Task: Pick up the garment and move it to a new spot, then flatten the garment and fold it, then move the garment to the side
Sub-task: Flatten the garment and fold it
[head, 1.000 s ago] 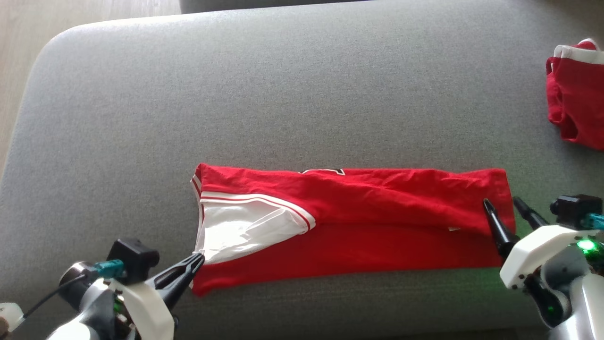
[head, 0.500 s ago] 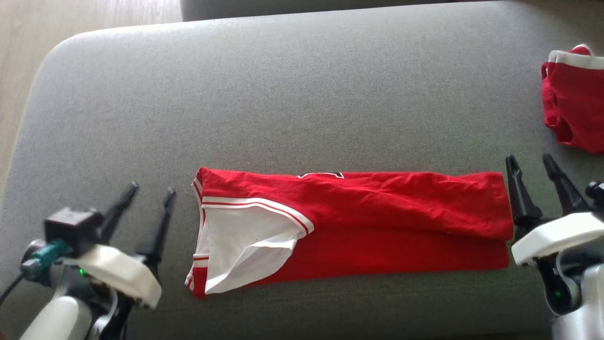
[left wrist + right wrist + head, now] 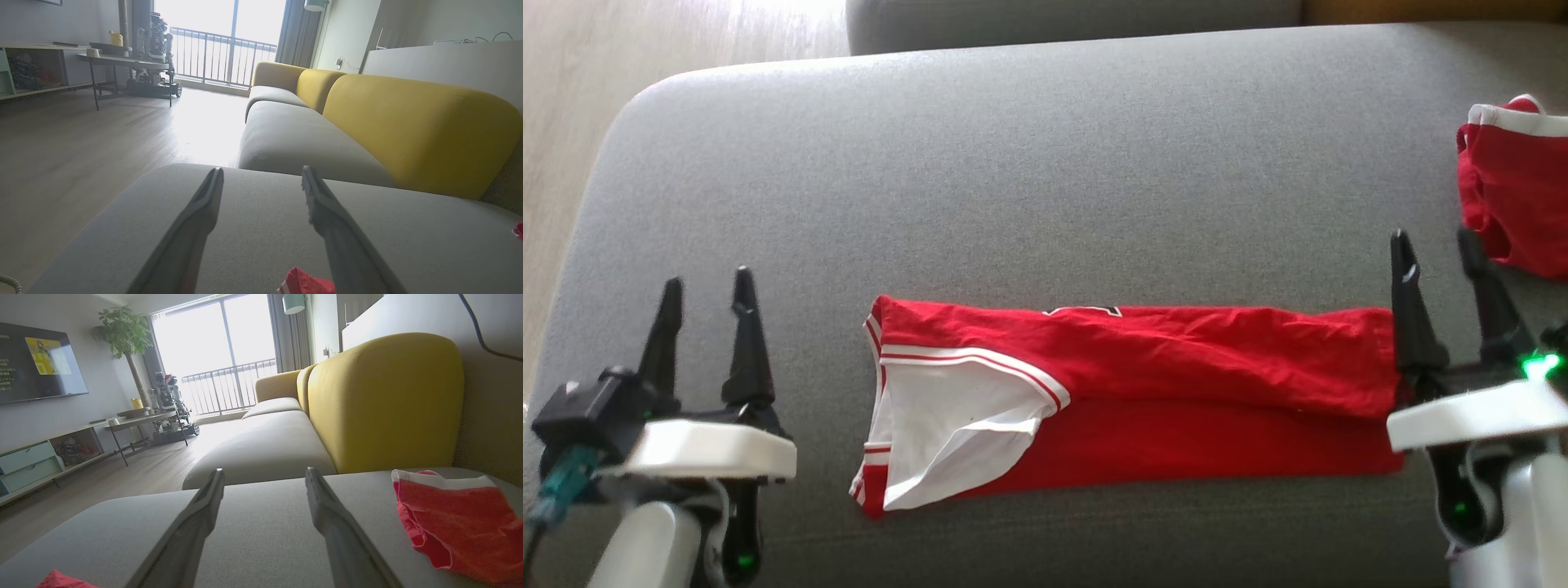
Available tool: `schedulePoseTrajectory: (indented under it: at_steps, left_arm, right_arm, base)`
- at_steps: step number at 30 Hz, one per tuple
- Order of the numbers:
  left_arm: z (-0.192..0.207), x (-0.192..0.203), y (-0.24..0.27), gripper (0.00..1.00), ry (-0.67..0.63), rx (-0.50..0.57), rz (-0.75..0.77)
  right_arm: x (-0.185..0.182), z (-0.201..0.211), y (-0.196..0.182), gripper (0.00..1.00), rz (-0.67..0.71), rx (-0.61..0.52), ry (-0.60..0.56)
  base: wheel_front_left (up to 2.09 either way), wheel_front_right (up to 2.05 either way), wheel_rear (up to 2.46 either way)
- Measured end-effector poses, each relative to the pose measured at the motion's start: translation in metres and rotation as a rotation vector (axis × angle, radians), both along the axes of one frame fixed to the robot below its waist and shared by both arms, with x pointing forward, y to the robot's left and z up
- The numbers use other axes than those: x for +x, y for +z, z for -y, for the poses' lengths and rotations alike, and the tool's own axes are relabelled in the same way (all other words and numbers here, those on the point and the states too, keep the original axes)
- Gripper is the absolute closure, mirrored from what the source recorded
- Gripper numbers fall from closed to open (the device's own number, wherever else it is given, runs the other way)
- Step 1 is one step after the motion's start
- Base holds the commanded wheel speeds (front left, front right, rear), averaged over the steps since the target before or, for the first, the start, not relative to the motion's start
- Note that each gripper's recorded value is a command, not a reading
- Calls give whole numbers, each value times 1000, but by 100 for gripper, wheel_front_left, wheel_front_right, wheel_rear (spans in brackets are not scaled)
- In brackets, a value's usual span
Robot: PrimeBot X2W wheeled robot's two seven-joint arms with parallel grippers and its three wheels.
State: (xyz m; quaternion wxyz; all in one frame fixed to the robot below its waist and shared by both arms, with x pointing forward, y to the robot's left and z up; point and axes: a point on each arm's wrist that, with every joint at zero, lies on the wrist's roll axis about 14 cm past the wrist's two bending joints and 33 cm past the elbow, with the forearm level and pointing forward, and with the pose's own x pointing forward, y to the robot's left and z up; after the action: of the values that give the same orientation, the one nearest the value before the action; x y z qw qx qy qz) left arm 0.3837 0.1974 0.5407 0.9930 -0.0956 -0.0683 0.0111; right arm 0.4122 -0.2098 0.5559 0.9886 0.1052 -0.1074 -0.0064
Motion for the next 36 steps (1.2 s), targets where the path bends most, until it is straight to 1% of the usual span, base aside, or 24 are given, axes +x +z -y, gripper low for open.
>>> schedulePoseTrajectory:
  at_steps: [2,7,10,18,23,28,30,31,36]
  left_arm:
    - [-5,-3,-1,0,38,15,5]
    - [-6,-15,-19,0,96,-12,-36]
    - [-2,-18,-26,0,85,17,-50]
    - [-5,-17,-29,0,84,12,-48]
    - [-6,-15,-36,0,72,24,-65]
    - [-3,-10,-47,0,54,19,-96]
    - [-2,-7,-51,0,47,16,-107]
    - [-2,-7,-51,0,47,16,-107]
    - [-1,0,-57,0,45,15,-123]
  right_arm:
    - [-4,0,-11,0,-30,5,-3]
    - [-7,-2,-24,0,-62,6,0]
    - [-6,-4,-30,0,-81,8,2]
    - [-6,-2,-42,0,-117,5,-6]
    - [-9,14,-72,0,-235,23,-50]
    - [-15,21,-115,0,-392,67,-73]
    - [-16,21,-127,0,-429,73,-75]
    - [-16,21,-127,0,-429,73,-75]
    - [-22,24,-160,0,-548,73,-89]
  base:
    - [0,0,0]
    - [0,0,0]
    - [0,0,0]
    - [0,0,0]
    - [0,0,0]
    - [0,0,0]
    - [0,0,0]
    - [0,0,0]
    - [0,0,0]
